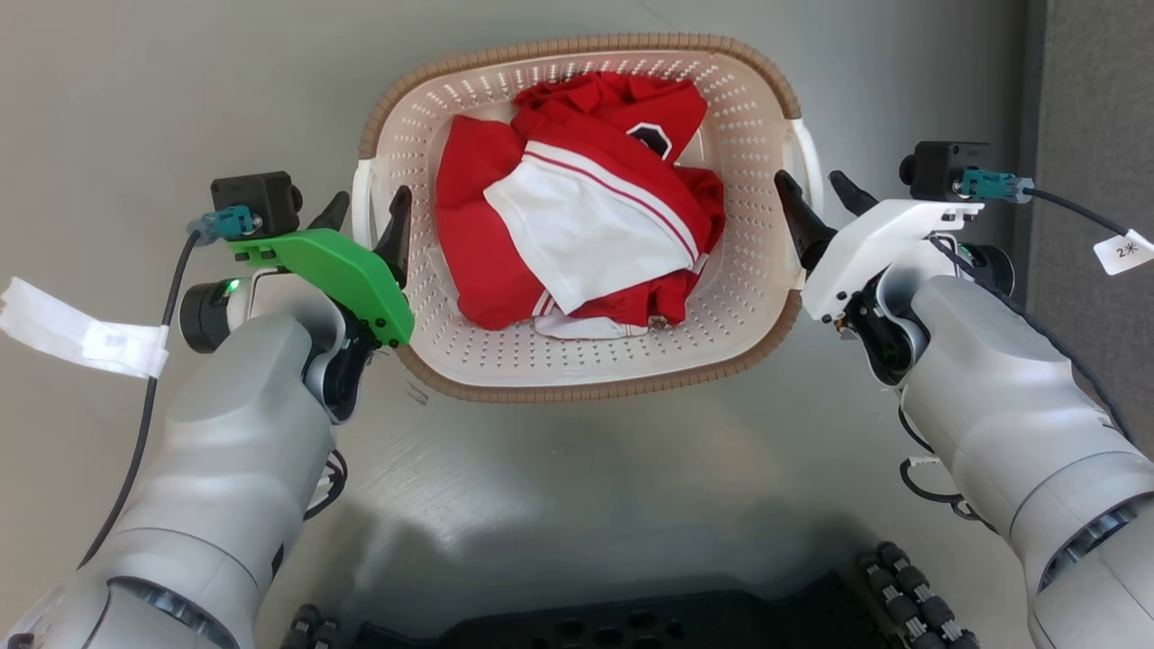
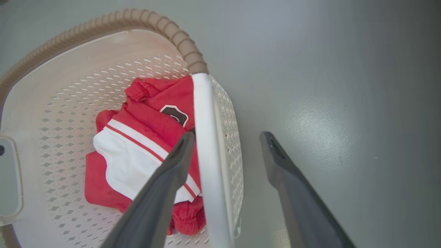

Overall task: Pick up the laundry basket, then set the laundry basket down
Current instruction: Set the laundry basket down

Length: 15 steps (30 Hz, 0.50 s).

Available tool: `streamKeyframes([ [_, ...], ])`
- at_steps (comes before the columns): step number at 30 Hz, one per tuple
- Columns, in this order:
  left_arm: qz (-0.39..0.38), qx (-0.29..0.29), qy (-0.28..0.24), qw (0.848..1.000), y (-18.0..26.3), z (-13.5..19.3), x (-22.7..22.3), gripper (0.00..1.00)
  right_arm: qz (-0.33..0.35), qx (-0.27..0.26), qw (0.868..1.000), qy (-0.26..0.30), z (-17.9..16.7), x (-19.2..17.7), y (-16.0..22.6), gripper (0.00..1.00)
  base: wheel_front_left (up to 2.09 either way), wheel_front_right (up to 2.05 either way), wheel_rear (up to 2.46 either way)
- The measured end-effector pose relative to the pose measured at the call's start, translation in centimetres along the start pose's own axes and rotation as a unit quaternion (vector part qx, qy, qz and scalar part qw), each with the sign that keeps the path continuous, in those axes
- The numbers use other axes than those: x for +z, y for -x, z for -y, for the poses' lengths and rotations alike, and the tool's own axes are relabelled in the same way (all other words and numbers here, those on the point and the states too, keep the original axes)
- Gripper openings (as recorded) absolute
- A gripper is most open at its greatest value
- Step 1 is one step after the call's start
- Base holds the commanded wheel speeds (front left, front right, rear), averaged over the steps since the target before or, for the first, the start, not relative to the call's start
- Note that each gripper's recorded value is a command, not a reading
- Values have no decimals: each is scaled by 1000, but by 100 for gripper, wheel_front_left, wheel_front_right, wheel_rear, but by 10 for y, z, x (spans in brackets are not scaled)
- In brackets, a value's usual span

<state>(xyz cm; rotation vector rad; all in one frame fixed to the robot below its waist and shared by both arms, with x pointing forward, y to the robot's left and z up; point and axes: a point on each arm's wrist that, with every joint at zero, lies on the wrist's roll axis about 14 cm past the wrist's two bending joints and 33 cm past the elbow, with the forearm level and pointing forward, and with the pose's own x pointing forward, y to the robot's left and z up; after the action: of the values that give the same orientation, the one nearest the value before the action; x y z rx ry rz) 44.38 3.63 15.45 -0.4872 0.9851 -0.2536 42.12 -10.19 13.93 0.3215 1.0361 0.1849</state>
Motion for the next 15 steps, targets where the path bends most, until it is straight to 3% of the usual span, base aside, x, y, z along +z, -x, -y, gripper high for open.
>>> streamKeyframes([
  [11, 18, 14, -23, 999, 24, -6, 16, 100, 40, -10, 999, -6, -3, 30, 22, 100, 0, 0, 0],
  [15, 43, 1, -29, 999, 32, 7, 34, 100, 70, -5, 998, -2, -9, 53, 34, 100, 0, 0, 0],
])
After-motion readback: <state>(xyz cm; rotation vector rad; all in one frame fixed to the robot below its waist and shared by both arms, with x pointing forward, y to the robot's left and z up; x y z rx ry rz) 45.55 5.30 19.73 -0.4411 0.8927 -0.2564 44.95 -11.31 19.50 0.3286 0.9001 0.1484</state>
